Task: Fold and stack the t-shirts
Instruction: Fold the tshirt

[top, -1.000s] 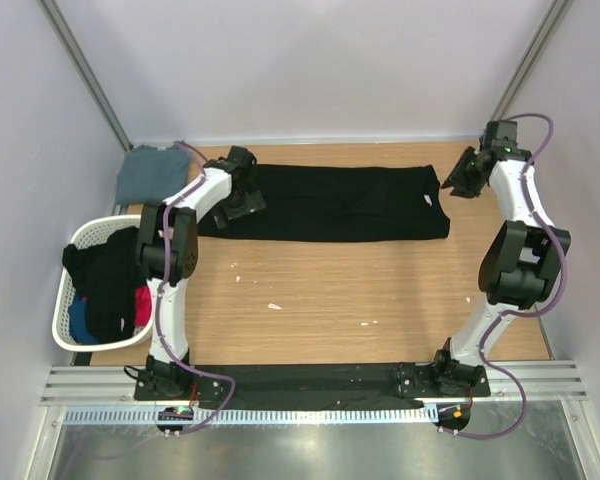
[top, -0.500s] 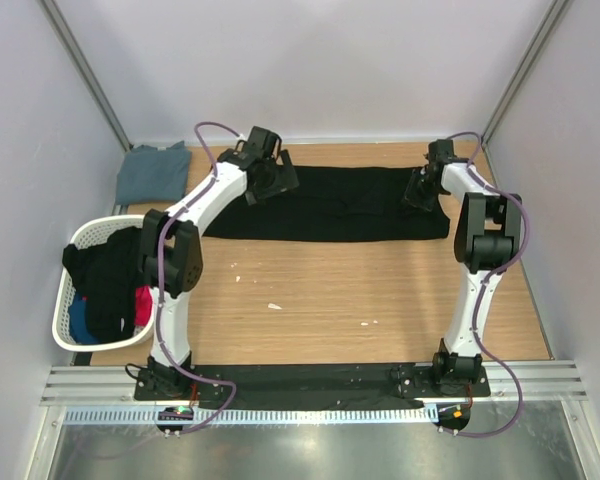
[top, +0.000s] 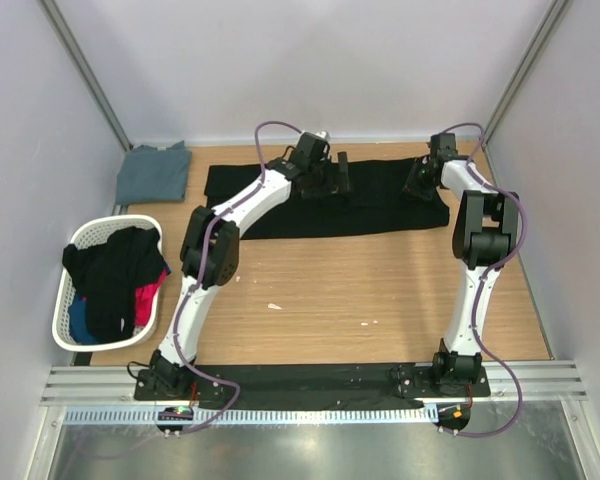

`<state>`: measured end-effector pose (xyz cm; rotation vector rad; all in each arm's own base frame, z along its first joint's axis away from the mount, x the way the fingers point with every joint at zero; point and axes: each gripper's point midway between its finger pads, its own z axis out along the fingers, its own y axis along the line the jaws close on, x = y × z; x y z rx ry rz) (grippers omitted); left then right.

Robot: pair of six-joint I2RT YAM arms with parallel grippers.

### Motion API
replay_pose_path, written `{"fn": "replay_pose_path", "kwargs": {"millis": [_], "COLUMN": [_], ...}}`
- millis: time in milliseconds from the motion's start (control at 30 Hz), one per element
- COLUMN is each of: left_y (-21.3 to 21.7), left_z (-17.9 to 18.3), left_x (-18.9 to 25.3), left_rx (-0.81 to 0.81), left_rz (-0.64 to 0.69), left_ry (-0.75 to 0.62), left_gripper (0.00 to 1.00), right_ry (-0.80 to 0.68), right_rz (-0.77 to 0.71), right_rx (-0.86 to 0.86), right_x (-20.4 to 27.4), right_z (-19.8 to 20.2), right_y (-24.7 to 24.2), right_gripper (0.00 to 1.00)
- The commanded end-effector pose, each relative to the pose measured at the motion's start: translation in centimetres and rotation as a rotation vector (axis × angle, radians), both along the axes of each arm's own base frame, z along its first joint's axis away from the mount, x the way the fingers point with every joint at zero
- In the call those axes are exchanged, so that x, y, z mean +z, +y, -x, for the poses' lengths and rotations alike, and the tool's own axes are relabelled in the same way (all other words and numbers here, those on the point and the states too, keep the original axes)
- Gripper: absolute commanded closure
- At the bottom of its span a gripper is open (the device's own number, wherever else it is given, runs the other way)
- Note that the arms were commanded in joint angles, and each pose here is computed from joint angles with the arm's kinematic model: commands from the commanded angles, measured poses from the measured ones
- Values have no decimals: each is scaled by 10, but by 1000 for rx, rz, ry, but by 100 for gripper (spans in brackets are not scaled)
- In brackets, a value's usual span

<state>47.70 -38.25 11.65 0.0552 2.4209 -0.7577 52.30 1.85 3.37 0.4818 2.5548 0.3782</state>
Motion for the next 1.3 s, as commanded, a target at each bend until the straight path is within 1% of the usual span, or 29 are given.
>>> {"fn": "replay_pose_path", "kwargs": {"millis": [0, 133, 167, 233, 300, 333, 400, 433, 600, 633, 667, 833, 967, 1033, 1100, 1267], "left_y": [-40, -31, -22, -12, -6, -4, 5, 9, 23, 25, 27, 39, 50, 57, 60, 66], "left_z": [-14, -20, -21, -18, -15, -14, -14, -9, -1, 0, 2, 5, 10, 12, 15, 17], "left_x": [37, 22, 16, 13, 14, 13, 12, 6, -5, -2, -7, -6, -1, -7, -10, -11], "left_rx": [-74, 14, 45, 58, 67, 67, 92, 91, 102, 101, 101, 106, 114, 120, 121, 125], "left_rz": [106, 57, 16, -21, -38, -49, -80, -99, -136, -133, -142, -156, -161, -175, -181, -187], "left_ry": [-124, -107, -102, -97, -100, -97, -98, -78, -44, -48, -40, -34, -36, -26, -17, -9], "left_gripper": [4, 4, 4, 4, 4, 4, 4, 4, 4, 4, 4, 4, 4, 4, 4, 4], "right_ry": [-58, -128, -137, -139, -82, -36, -6, 13, -5, -5, -4, 17, -19, -26, -46, -44], "right_rz": [-28, -105, -111, -80, -1, 12, 32, 19, -88, -105, -117, -148, -187, -202, -217, -214], "right_rx": [-23, -49, -52, -66, -120, -119, -135, -134, -130, -133, -100, -117, -156, -174, -175, -181], "right_x": [12, 49, 56, 64, 58, 52, 44, 40, 36, 35, 32, 19, 22, 21, 23, 9], "right_z": [-12, -18, -18, -16, -5, 4, 13, 23, 31, 32, 34, 31, 23, 22, 16, 6], "right_y": [0, 13, 15, 21, 14, 17, 15, 17, 35, 37, 55, 67, 72, 75, 77, 80], "right_gripper": [67, 64, 64, 64, 64, 66, 66, 66, 64, 63, 62, 60, 59, 59, 56, 56]}}
